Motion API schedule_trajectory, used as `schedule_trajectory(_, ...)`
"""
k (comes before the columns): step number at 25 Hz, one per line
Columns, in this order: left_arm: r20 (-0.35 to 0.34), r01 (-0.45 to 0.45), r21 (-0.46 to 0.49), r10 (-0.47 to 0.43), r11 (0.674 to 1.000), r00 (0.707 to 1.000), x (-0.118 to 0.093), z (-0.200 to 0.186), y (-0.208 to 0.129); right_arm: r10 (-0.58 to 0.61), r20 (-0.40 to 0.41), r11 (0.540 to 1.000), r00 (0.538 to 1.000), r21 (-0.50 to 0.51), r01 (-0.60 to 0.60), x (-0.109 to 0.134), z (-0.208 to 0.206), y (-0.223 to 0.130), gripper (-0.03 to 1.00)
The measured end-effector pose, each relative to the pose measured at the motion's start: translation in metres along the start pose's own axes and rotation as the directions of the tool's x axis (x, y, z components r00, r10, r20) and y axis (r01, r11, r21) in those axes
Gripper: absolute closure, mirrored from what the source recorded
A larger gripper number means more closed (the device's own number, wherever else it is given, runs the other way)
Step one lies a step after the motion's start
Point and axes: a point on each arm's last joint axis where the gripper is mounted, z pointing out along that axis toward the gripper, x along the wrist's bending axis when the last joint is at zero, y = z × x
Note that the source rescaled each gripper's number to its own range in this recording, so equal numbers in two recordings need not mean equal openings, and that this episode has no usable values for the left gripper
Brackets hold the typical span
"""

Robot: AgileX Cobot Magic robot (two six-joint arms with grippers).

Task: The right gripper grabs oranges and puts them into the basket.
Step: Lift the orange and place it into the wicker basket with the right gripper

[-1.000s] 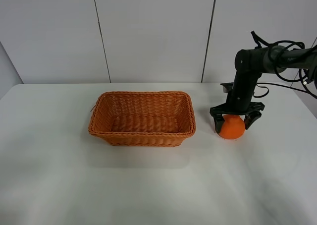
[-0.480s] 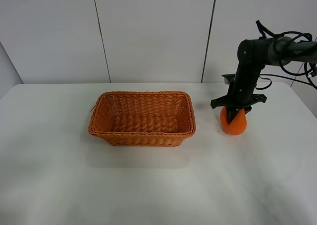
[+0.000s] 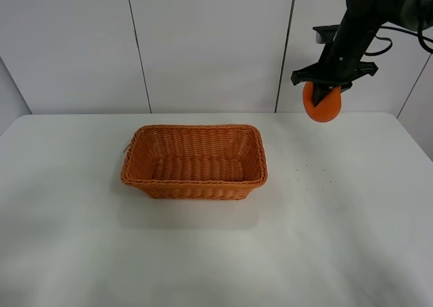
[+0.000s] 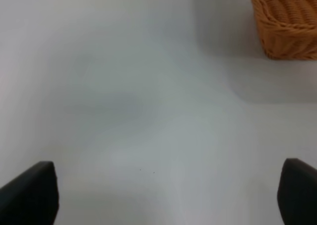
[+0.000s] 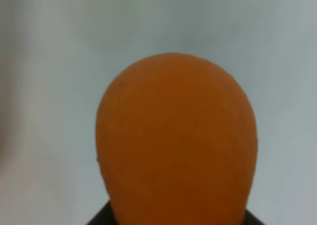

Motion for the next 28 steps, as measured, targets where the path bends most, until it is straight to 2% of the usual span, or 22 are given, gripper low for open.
schedule_trajectory(4, 0.0, 0.0, 0.0, 0.0, 1.0, 1.0, 0.0, 0.0, 0.0, -0.069, -0.03, 0.998, 0.997, -0.01, 0.068, 0.034, -0.006, -0.002, 0.97)
schedule_trajectory(9, 0.0, 0.0, 0.0, 0.0, 1.0, 1.0, 0.0, 0.0, 0.0, -0.204, -0.086, 0.979, 0.975, -0.02, 0.203, 0.102, -0.011, -0.013, 0.97)
schedule_trajectory(14, 0.0, 0.0, 0.0, 0.0, 1.0, 1.0, 0.0, 0.0, 0.0, -0.324, -0.141, 0.944, 0.936, -0.114, 0.31, 0.166, -0.011, -0.022, 0.97)
schedule_trajectory(20, 0.0, 0.0, 0.0, 0.0, 1.0, 1.0, 0.0, 0.0, 0.0, -0.39, -0.162, 0.92, 0.906, -0.098, 0.378, 0.21, 0.046, -0.034, 0.97)
schedule_trajectory(24, 0.0, 0.0, 0.0, 0.0, 1.0, 1.0, 0.0, 0.0, 0.0, -0.375, -0.19, 0.927, 0.908, -0.059, 0.37, 0.22, 0.089, -0.04, 0.96)
schedule_trajectory(25, 0.0, 0.0, 0.0, 0.0, 1.0, 1.0, 0.0, 0.0, 0.0, -0.37, -0.195, 0.928, 0.908, -0.043, 0.369, 0.221, 0.097, -0.042, 0.91)
schedule_trajectory(26, 0.0, 0.0, 0.0, 0.0, 1.0, 1.0, 0.0, 0.0, 0.0, -0.366, -0.198, 0.929, 0.909, -0.034, 0.367, 0.221, 0.101, -0.043, 0.82)
schedule_trajectory(28, 0.0, 0.0, 0.0, 0.0, 1.0, 1.0, 0.0, 0.0, 0.0, -0.362, -0.203, 0.931, 0.91, -0.023, 0.366, 0.222, 0.106, -0.044, 0.47)
